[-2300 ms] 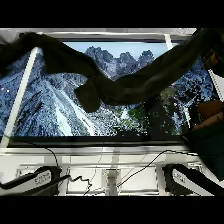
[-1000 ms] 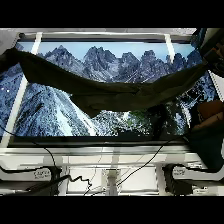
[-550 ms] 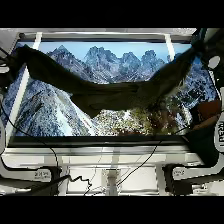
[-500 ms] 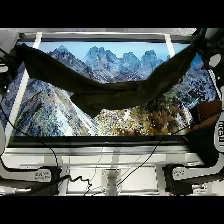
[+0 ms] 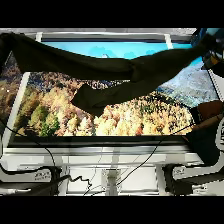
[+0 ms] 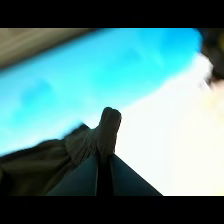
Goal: Fold the clothes and pants, and hang the long-sleeved shirts on hangers.
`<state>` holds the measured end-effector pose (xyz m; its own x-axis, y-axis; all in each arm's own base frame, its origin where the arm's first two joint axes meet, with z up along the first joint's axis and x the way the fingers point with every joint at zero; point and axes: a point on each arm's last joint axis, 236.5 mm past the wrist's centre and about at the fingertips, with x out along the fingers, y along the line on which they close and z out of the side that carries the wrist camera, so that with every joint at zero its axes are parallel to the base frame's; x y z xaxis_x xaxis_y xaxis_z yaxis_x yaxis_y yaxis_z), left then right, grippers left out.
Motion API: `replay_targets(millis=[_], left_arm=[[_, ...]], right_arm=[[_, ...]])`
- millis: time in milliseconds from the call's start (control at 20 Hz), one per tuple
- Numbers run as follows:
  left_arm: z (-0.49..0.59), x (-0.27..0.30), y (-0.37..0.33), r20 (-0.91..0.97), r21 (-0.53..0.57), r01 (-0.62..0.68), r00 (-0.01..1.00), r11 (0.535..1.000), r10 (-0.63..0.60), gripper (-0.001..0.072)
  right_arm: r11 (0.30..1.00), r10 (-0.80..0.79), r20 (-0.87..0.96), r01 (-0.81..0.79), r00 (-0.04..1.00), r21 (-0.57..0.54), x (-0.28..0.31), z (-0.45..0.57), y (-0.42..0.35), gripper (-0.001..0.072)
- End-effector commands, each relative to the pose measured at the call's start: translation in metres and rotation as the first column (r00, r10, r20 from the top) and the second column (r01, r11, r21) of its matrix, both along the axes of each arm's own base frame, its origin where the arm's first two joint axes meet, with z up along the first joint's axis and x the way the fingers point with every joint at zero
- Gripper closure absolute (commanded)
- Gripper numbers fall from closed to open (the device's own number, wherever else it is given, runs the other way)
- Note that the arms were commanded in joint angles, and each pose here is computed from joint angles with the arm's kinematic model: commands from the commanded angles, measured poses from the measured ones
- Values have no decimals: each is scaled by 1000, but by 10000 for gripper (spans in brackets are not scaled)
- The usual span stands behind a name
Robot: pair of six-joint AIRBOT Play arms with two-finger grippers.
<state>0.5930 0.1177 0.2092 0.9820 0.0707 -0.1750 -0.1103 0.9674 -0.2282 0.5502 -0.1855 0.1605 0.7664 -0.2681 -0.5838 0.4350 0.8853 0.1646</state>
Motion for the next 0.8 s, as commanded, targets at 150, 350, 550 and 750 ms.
replay_targets(millis=[150,350,550,750], left_arm=[[-157,-1,-36,-400,-1,239,890,971,-220,692],[-146,16,-26,-301,-84,140,940,987,-159,691],[-135,14,-39,-276,-169,158,940,973,-201,1],[-127,-21,-53,-353,-250,241,879,938,-320,279]], right_arm=[[971,-75,-557,188,827,148,-139,-165,-41,674],[966,-58,-566,190,823,177,-143,-187,-33,674],[956,-40,-521,184,853,227,-130,-184,-22,674],[954,-35,-534,187,845,233,-134,-185,-19,674]])
